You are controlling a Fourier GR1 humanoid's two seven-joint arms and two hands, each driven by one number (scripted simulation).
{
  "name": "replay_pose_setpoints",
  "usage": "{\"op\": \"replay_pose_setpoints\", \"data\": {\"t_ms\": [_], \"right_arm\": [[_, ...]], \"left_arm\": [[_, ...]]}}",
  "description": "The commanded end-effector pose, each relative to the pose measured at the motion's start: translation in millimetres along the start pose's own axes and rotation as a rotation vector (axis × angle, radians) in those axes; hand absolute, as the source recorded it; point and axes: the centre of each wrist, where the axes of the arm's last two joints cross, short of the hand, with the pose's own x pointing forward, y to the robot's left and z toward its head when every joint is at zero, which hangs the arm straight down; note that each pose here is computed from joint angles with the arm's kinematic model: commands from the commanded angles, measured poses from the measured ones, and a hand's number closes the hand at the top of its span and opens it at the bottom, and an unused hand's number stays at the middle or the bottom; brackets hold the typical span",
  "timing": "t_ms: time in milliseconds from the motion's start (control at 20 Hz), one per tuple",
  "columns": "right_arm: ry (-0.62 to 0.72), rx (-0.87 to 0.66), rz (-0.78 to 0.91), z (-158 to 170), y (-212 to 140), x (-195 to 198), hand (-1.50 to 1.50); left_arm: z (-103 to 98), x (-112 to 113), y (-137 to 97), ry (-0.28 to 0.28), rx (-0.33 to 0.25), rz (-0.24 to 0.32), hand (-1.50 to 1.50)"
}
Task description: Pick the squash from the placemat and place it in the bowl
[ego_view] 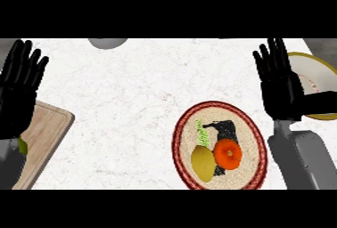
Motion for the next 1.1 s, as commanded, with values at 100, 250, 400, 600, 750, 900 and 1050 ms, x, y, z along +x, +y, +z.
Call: {"op": "replay_pose_setpoints", "data": {"t_ms": [100, 250, 400, 600, 750, 900, 1050], "right_arm": [[-0.136, 0.274, 0.234, -0.8, -6.5, 54.5, 1.5], [-0.284, 0.535, 0.442, -1.3, -2.1, 91.2, 1.5], [0.13, 0.212, 1.035, 24.0, -99.0, 58.9, -1.5], [0.026, 0.182, 0.992, 99.4, -85.7, 38.4, -1.5], [0.028, 0.273, 1.047, 145.9, -76.5, 43.2, -1.5], [0.06, 0.203, 1.095, 172.4, -72.6, 66.8, -1.5], [0.069, 0.152, 1.105, 184.0, -50.6, 91.5, -1.5]], "left_arm": [[9.4, -20.9, 15.8, 0.109, 0.055, -0.141, 0.0], [24.3, -37.5, 35.9, 0.208, 0.108, -0.272, 0.0], [36.0, -49.0, 42.3, 0.265, 0.147, -0.249, 0.0], [44.9, -52.4, 36.9, 0.283, 0.158, -0.251, 0.0], [52.1, -58.0, 40.8, 0.312, 0.158, -0.245, 0.0], [40.9, -59.9, 22.3, 0.28, 0.133, -0.245, 0.0], [35.7, -60.0, 23.1, 0.28, 0.106, -0.23, 0.0]]}}
